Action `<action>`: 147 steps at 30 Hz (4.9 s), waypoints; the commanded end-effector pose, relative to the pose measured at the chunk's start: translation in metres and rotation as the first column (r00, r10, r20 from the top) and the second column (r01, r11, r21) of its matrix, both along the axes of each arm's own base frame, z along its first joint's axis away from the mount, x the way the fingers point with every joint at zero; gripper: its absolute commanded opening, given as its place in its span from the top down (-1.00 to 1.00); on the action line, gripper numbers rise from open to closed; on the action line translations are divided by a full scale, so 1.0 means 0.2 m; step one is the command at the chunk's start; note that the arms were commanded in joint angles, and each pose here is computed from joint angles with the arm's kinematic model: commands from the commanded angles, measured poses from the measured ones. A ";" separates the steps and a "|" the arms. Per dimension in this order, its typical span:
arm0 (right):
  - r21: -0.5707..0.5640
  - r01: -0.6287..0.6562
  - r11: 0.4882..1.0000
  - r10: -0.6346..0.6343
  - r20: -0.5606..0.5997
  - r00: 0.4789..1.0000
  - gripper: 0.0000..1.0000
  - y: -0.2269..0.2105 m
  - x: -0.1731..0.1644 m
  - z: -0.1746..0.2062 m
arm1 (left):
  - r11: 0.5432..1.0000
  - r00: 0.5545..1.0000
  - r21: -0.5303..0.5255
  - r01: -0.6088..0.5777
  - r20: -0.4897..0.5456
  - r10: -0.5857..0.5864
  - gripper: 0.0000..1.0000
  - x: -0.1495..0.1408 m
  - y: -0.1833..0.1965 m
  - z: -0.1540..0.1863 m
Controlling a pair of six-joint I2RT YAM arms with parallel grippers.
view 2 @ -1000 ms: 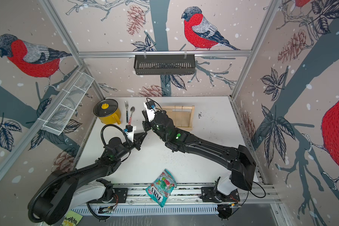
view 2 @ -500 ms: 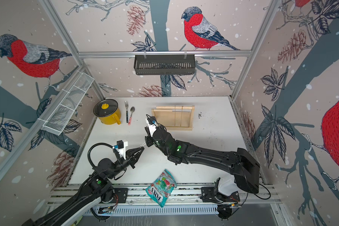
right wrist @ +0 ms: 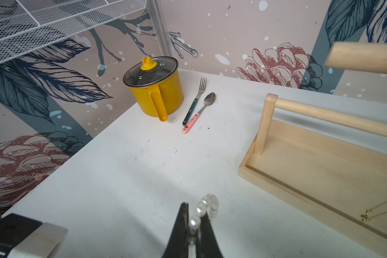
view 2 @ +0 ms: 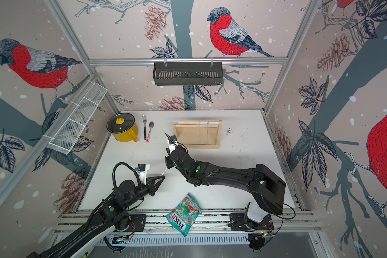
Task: Take the necklace off the jewelry display stand
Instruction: Place the necklace at the center of the board, then take off the necklace from the stand.
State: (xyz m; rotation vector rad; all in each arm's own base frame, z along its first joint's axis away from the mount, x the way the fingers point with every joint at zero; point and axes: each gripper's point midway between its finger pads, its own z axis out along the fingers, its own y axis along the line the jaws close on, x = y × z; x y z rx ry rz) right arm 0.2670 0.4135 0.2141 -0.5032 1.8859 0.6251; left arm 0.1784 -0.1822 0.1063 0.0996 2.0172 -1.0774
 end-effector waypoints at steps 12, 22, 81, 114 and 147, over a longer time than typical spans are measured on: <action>0.040 -0.045 0.998 0.048 -0.074 0.996 1.00 0.08 0.09 -0.11 | 0.977 0.967 0.211 0.003 -0.248 0.051 1.00 -0.05 0.03 -0.40; 0.025 -0.053 0.998 0.056 -0.130 0.990 1.00 0.10 0.15 -0.26 | 0.964 0.946 0.262 0.040 -0.322 0.049 1.00 -0.11 0.01 -0.43; -0.049 -0.108 0.993 0.085 -0.341 0.936 0.52 0.13 0.32 -0.92 | 0.908 0.850 0.410 0.091 -0.507 0.143 0.53 -0.20 0.05 -0.61; -0.028 -0.125 0.992 0.119 -0.175 0.977 -0.65 0.12 0.17 -0.29 | 0.957 0.920 0.290 -0.018 -0.370 0.130 0.26 -0.14 0.07 -0.23; 0.226 0.216 0.950 -0.245 0.111 0.963 -0.44 -0.85 0.38 0.43 | 0.888 0.898 0.261 -0.379 0.335 0.285 -0.93 0.40 0.03 0.63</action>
